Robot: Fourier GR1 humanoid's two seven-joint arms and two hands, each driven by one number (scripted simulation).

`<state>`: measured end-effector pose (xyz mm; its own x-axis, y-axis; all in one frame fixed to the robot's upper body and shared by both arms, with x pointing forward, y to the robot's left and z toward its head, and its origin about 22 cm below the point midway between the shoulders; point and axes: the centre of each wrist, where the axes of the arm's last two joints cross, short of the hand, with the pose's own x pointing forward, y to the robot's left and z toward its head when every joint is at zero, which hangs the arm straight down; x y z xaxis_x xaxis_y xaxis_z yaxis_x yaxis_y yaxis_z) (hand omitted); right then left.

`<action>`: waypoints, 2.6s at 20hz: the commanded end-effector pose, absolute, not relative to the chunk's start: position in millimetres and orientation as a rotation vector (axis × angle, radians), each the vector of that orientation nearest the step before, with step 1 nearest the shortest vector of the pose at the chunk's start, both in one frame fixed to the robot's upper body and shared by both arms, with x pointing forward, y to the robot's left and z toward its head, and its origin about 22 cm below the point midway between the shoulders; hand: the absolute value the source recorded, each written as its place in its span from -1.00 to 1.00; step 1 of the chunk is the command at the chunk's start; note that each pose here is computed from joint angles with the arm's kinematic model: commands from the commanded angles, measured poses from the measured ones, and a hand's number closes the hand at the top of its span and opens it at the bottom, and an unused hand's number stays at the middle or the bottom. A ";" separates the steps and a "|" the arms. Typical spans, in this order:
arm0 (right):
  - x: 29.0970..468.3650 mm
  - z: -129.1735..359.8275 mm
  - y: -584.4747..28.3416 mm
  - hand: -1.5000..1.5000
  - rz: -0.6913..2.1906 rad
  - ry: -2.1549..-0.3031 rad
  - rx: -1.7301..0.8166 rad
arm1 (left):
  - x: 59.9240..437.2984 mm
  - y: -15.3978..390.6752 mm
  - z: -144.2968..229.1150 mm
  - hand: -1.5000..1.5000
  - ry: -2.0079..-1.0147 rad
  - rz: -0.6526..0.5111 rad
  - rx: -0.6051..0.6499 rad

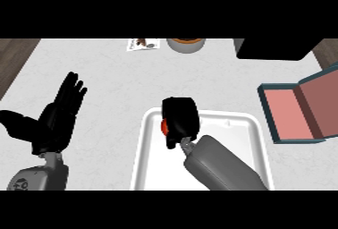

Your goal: Pick the tomato from the tray and place it in the cardboard box

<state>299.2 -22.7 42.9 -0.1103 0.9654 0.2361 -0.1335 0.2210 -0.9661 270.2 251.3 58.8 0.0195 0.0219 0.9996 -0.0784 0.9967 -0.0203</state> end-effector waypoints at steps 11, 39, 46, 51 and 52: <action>281.4 157.6 25.6 1.00 0.747 -1.548 -1.093 | 268.6 259.7 43.8 0.00 -1.554 0.117 0.094; 369.2 154.9 -201.3 1.00 0.495 -1.198 -1.527 | 270.6 259.0 60.5 0.00 -1.520 0.114 0.057; 385.9 119.8 -267.8 1.00 0.669 -0.961 -1.509 | 262.0 263.6 48.4 0.00 -1.540 0.104 0.078; 394.7 105.0 -297.4 -1.00 0.789 -0.668 -1.312 | 268.9 258.5 61.4 0.00 -1.570 0.090 0.061; 388.5 89.3 -297.0 -1.00 0.752 -0.707 -1.284 | 264.0 270.1 53.8 0.00 -1.574 0.122 0.068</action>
<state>386.7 -279.3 108.0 0.5502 0.8338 0.0462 0.0183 0.0432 -0.9989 261.9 258.8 53.7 0.0098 0.0245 0.9997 -0.1051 0.9942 -0.0233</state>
